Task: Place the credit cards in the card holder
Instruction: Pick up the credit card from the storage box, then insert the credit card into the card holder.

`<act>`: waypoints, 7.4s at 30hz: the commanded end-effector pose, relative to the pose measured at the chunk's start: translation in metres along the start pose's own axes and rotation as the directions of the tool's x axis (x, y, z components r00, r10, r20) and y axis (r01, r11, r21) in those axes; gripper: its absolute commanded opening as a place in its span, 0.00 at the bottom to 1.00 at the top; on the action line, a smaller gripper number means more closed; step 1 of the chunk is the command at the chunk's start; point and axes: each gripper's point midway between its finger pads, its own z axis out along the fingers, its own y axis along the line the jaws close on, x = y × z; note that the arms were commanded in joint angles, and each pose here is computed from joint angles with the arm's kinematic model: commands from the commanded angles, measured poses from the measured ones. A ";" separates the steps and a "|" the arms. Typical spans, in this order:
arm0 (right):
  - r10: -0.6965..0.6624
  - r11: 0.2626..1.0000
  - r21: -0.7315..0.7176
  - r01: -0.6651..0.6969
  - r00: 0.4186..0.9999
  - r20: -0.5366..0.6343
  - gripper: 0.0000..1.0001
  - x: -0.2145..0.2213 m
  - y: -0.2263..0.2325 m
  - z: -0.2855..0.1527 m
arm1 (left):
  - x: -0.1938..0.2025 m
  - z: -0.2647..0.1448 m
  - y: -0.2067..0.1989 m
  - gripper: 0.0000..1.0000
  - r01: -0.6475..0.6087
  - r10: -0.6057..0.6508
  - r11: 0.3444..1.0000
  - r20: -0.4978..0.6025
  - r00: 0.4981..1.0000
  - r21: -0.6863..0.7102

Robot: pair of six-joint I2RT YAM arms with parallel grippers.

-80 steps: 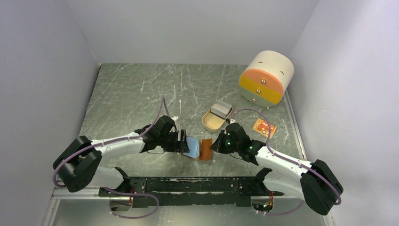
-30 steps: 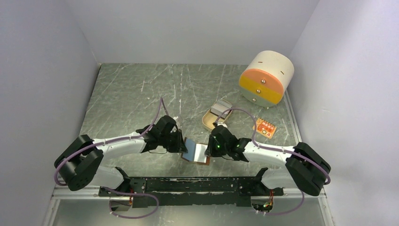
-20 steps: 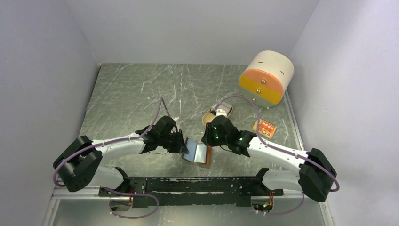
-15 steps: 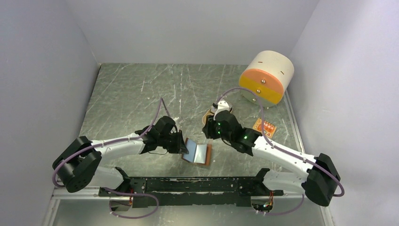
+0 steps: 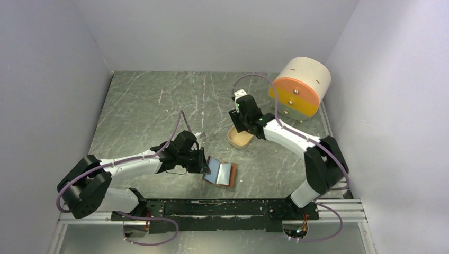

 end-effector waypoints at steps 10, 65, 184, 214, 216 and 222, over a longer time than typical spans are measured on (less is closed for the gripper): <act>-0.322 0.943 0.047 0.329 0.939 -0.117 0.72 0.007 -0.021 0.049 | -0.005 -0.012 -0.016 0.16 -0.055 0.054 0.997 0.010 0.998 0.049; -0.349 0.901 0.225 0.370 0.928 -0.129 0.42 -0.013 -0.051 0.044 | 0.001 -0.010 -0.018 0.17 -0.028 0.028 0.998 0.011 1.000 0.056; 0.784 0.341 -0.475 -0.811 0.524 -0.333 0.02 0.138 0.127 -0.081 | 0.035 0.019 0.012 0.13 0.277 -0.283 0.948 0.019 0.959 0.154; 0.768 0.334 -0.470 -0.817 0.525 -0.367 0.04 0.146 0.139 -0.087 | 0.037 0.026 0.013 0.13 0.272 -0.275 0.954 0.007 0.961 0.123; 0.767 0.333 -0.467 -0.819 0.524 -0.370 0.04 0.147 0.139 -0.087 | 0.037 0.026 0.013 0.13 0.274 -0.277 0.954 0.008 0.961 0.120; 0.770 0.335 -0.462 -0.821 0.522 -0.369 0.04 0.151 0.138 -0.088 | 0.037 0.026 0.015 0.13 0.275 -0.278 0.955 0.010 0.960 0.112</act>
